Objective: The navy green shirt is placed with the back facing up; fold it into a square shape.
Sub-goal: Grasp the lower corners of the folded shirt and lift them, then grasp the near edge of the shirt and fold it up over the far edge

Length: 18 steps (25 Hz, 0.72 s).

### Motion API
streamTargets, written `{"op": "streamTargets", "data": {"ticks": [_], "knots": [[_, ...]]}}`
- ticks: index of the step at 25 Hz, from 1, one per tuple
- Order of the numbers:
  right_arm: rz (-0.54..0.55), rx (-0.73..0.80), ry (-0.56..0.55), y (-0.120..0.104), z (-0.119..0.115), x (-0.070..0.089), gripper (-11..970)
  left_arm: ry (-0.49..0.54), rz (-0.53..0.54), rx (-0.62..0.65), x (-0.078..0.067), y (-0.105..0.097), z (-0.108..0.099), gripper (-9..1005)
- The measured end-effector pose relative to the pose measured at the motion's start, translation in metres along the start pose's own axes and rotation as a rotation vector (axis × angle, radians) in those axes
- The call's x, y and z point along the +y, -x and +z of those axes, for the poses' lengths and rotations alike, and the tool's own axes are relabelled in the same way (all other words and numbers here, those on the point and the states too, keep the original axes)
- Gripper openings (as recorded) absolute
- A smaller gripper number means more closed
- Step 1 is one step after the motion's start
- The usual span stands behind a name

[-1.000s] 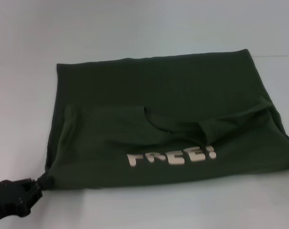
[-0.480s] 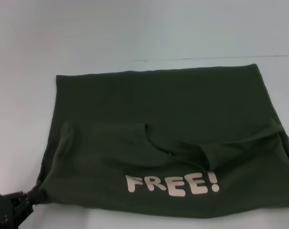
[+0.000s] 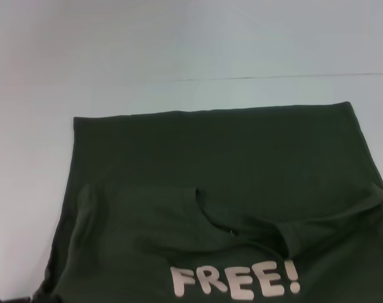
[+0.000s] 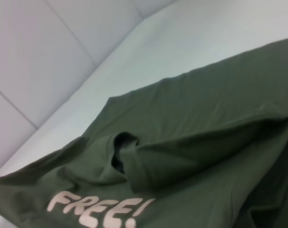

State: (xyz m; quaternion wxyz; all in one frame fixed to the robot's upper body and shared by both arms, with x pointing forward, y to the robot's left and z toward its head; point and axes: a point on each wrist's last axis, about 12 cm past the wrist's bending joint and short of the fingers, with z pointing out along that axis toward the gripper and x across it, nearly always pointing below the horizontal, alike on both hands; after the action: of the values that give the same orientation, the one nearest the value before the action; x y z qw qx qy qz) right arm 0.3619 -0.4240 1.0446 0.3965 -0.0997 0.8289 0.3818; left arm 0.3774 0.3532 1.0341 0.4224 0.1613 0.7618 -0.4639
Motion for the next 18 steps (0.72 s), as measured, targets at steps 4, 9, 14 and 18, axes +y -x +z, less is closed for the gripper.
{"op": "streamTargets", "data": {"ticks": [4, 9, 14, 18], "knots": [[0.0, 0.019, 0.024, -0.004, -0.004, 0.004, 44, -0.021, -0.028, 0.024, -0.005, -0.006, -0.003, 2], [-0.017, -0.007, 0.023, 0.005, -0.009, 0.002, 47, -0.007, -0.04, -0.001, -0.004, -0.004, -0.007, 2], [-0.06, -0.065, 0.019, 0.037, -0.005, -0.007, 51, 0.006, -0.014, -0.068, 0.009, 0.024, -0.001, 2], [-0.096, -0.096, 0.011, 0.071, 0.009, -0.017, 54, 0.023, 0.01, -0.096, 0.028, 0.059, 0.02, 2]]}}
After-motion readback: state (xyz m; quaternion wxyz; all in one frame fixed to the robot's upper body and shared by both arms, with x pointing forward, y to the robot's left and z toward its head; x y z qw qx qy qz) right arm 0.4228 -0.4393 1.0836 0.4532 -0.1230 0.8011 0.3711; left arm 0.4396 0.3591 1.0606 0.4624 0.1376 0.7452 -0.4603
